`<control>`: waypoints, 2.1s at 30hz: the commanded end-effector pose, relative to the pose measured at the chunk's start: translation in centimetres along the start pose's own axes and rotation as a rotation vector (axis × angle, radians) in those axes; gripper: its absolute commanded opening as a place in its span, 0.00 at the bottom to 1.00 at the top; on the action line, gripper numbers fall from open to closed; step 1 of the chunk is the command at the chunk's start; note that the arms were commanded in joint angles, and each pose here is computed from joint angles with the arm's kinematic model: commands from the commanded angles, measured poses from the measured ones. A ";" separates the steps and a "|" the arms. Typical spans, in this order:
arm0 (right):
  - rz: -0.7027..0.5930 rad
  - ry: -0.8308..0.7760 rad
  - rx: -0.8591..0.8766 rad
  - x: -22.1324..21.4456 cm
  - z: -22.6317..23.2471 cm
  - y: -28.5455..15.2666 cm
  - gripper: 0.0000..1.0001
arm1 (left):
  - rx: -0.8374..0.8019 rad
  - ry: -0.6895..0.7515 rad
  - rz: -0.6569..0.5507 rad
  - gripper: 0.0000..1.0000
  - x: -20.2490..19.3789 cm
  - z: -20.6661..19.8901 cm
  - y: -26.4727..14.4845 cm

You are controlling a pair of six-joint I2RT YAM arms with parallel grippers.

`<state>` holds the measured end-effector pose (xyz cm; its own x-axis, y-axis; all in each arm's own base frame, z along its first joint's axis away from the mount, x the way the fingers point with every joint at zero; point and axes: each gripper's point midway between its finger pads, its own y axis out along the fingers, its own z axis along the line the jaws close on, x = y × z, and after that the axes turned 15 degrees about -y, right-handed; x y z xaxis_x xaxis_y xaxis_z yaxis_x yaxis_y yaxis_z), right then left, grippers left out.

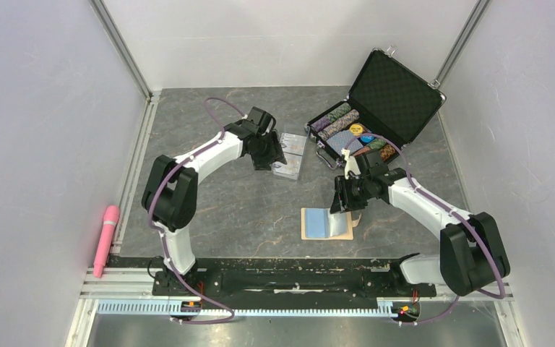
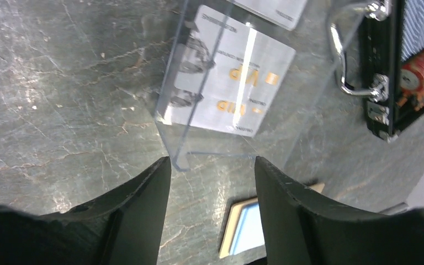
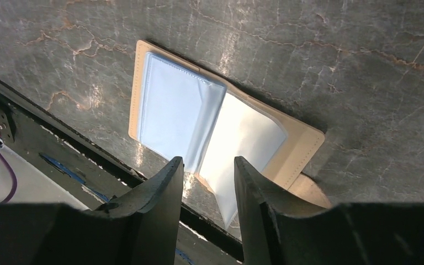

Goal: Put the credit cards into the card holder
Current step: Move the storage box to the center of the board.

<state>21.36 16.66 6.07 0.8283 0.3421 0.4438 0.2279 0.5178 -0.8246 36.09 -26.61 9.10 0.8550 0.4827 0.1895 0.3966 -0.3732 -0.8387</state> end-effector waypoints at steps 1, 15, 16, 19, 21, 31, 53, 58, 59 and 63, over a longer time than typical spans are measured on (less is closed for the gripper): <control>-0.079 -0.028 0.024 2.4 1.0 -1.1 0.42 | 0.084 -0.029 -0.019 0.60 1.1 1.0 1.3; -0.102 -0.056 0.027 4.2 1.2 -1.7 0.43 | 0.257 0.213 -0.058 0.04 1.7 6.4 0.1; -0.105 -0.059 0.027 4.4 1.2 -1.7 0.43 | 0.257 0.258 -0.054 0.02 1.7 6.7 -0.4; -0.112 -0.065 0.033 5.1 1.2 -1.6 0.44 | 0.273 0.363 -0.055 0.02 1.5 7.9 -1.8; -0.122 -0.067 0.044 5.9 1.3 -1.4 0.45 | 0.293 0.414 -0.048 0.02 1.0 9.3 -2.6; -0.146 -0.156 0.049 10.8 1.7 -0.2 0.67 | 0.324 0.539 0.000 0.33 -1.7 14.0 -5.1; 0.009 -0.393 -0.093 19.2 2.2 9.9 0.65 | -0.118 0.124 -0.134 0.82 -6.8 10.8 -11.5; 0.043 -0.355 -0.191 18.9 1.2 10.3 0.37 | -0.110 0.094 -0.114 0.82 -7.7 11.8 -11.2; 0.042 -0.340 -0.203 18.9 1.1 10.0 0.30 | -0.103 0.087 -0.112 0.83 -7.8 12.0 -11.1; 0.075 -0.304 -0.246 17.2 0.6 8.9 0.18 | -0.041 0.045 -0.119 0.84 -7.6 13.1 -10.7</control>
<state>37.50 28.92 4.58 0.6409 0.6335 0.4335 0.2691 0.3435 -0.8998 20.41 -15.90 9.61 0.8486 0.4146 0.3286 0.4861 -0.3659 -0.7936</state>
